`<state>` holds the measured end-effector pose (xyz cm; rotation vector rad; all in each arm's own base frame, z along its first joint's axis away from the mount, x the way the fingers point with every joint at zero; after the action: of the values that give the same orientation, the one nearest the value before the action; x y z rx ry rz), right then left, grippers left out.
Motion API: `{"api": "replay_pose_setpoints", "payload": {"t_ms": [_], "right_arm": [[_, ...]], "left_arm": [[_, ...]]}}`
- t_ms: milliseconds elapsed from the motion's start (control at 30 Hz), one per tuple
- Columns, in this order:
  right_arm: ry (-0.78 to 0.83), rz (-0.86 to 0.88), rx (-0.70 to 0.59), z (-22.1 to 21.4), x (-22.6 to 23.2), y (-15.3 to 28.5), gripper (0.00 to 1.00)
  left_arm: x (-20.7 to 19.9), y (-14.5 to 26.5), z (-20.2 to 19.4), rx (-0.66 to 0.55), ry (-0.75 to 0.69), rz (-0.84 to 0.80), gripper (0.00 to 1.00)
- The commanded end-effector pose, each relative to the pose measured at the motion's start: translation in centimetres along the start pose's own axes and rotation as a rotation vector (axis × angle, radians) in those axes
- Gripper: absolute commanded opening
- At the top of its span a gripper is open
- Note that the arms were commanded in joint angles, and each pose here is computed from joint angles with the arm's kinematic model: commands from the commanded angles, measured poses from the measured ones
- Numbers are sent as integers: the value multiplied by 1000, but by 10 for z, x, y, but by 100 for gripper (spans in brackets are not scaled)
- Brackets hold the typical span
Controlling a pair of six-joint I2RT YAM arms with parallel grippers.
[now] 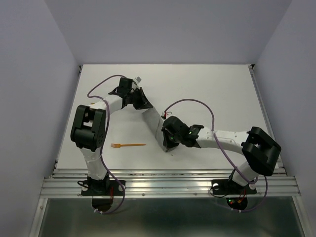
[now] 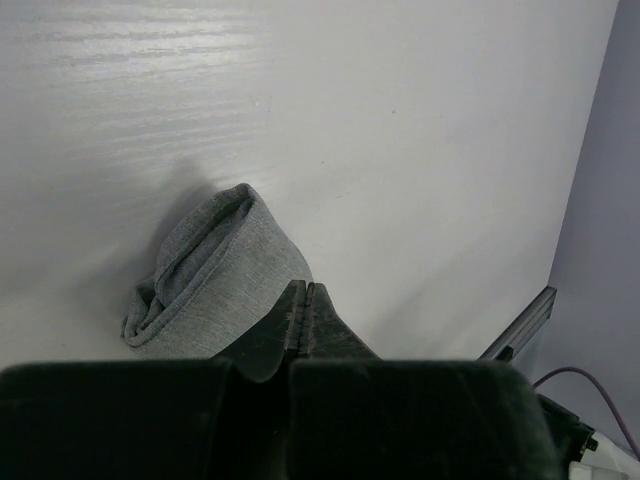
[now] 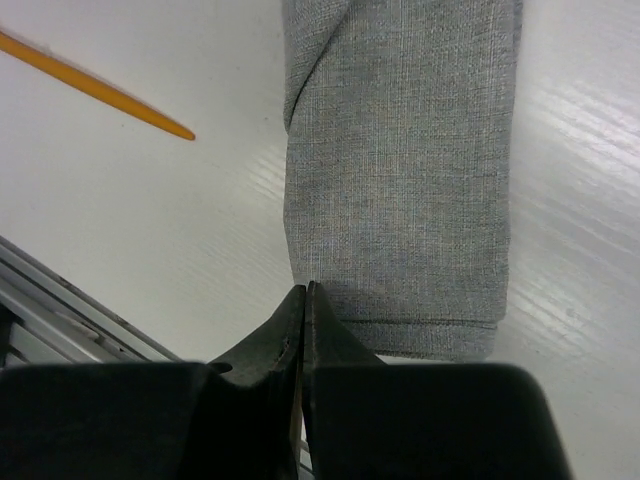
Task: Fold the napkin into a case and place the utensils inside
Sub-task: Smooth out the smaller rectangle-folded napkin at the center of the board, then move the smaller rectangle folded napkin to the center of the board.
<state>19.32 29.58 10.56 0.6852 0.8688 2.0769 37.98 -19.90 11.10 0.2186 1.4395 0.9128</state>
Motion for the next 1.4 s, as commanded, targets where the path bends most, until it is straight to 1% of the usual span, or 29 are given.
{"api": "replay_pose_setpoints", "payload": {"t_ms": [0,100,167,267,367,433,467,500,600,633,700,733,800,833,967,1000,1033,1067,1100,1133,1167,1200,1233,1367], "right_arm": [[-25,-28,9,-5,0,-10,1],[-13,-65,34,-18,-8,-20,1],[16,-46,46,-30,-10,-28,1],[111,2,40,-45,-14,-33,2],[171,-28,57,-51,-22,-42,1],[210,-60,67,-54,-27,-52,1],[211,-65,61,-52,-30,-57,1],[202,-67,43,-44,-33,-66,1],[172,-98,13,-26,-45,-82,1],[163,-103,8,-17,-46,-93,1],[139,-127,-8,-3,-55,-102,1],[127,-142,-24,8,-56,-111,1],[100,-160,-32,17,-63,-117,1],[81,-162,-33,22,-69,-118,1],[96,-136,-37,31,-64,-117,1],[103,-129,-49,36,-62,-112,3],[104,-118,-56,39,-60,-108,6],[105,-106,-59,41,-58,-103,13],[109,-79,-113,61,-51,-88,39],[110,-64,-111,65,-48,-79,54],[112,-33,-132,73,-42,-70,63],[115,-24,-169,85,-38,-53,69],[120,-24,-188,92,-37,-46,71],[149,-11,-220,104,-34,-20,71]], "left_arm": [[-14,16,2,-40,-59,-14,0],[-1,7,-1,-17,-47,14,0],[4,4,-1,-25,-40,30,0],[-4,10,2,-50,-50,14,0],[-8,18,8,-69,-57,31,0],[-17,31,19,-107,-80,23,0],[-17,36,21,-113,-81,31,0],[-20,48,33,-153,-83,29,0],[-19,75,53,-226,-72,47,0],[-11,88,64,-265,-47,67,0],[-6,105,75,-313,-33,82,0],[5,115,84,-346,-7,114,0],[15,128,93,-392,11,162,0],[30,139,101,-439,44,215,0],[60,155,108,-503,134,274,0],[74,159,111,-516,164,303,1],[83,160,112,-531,179,343,14],[89,161,113,-538,190,374,18],[97,160,114,-539,203,407,24],[103,162,117,-557,211,449,29],[108,163,117,-568,223,479,38],[111,162,119,-580,235,494,41],[113,162,120,-586,236,505,41],[116,158,110,-552,222,526,41]]}}
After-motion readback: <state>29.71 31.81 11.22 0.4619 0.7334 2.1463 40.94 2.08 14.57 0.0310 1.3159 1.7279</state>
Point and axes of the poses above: each gripper's point midway between its finger pads, its own y axis back along the fingers, its own x axis along the line the jaws close on, z = x × y, the point moved 5 cm from there along y, back along the fingers, and after that the axes turned 11 degrees about y, right-handed, at the moved point
